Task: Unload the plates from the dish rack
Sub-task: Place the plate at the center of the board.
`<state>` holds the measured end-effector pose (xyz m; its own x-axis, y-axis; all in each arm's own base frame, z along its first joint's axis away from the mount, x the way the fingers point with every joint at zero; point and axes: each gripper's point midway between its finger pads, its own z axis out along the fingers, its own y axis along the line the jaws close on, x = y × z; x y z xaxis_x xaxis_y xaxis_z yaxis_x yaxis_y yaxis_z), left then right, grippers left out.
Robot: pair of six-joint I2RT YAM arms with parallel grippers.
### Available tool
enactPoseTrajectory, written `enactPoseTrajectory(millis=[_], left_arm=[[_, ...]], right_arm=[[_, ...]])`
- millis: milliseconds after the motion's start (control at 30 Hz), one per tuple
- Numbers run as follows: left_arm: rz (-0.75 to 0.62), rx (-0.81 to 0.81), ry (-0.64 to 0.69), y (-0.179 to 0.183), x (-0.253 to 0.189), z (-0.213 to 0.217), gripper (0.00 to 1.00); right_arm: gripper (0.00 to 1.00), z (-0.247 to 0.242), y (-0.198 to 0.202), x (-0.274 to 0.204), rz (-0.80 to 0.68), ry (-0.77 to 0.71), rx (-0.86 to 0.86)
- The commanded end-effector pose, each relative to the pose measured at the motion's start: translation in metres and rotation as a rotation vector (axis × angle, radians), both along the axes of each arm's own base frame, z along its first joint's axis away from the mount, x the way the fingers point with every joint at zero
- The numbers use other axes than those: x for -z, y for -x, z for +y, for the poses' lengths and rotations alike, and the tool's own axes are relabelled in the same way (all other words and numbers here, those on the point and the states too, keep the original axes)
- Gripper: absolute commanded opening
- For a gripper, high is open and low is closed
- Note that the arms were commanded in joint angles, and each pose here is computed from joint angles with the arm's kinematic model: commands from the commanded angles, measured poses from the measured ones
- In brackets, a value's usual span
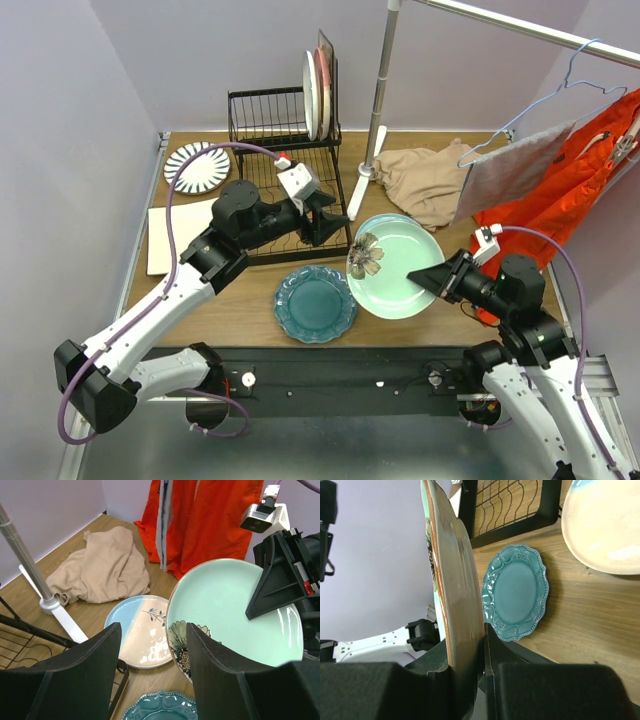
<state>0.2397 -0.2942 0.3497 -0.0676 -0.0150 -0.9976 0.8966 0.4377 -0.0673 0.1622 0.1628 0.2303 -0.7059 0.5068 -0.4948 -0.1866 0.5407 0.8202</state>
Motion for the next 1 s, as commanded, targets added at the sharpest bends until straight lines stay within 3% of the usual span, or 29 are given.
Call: enactPoseTrajectory(millis=[0, 467, 767, 967], left_arm=[[0.010, 0.069, 0.013, 0.006, 0.002, -0.008, 0.63], [0.050, 0.208, -0.003, 0.019, 0.024, -0.024, 0.63], [0.072, 0.097, -0.053, -0.002, 0.042, -0.019, 0.64], [0.099, 0.163, -0.064, 0.005, 0.049, -0.026, 0.66]], right_arm=[[0.01, 0.004, 0.008, -0.038, -0.153, -0.067, -0.042], [0.01, 0.009, 0.011, -0.048, -0.177, -0.059, -0.090], [0.01, 0.004, 0.012, -0.061, -0.220, -0.083, -0.048], [0.01, 0.001, 0.011, -0.063, -0.221, -0.100, -0.022]])
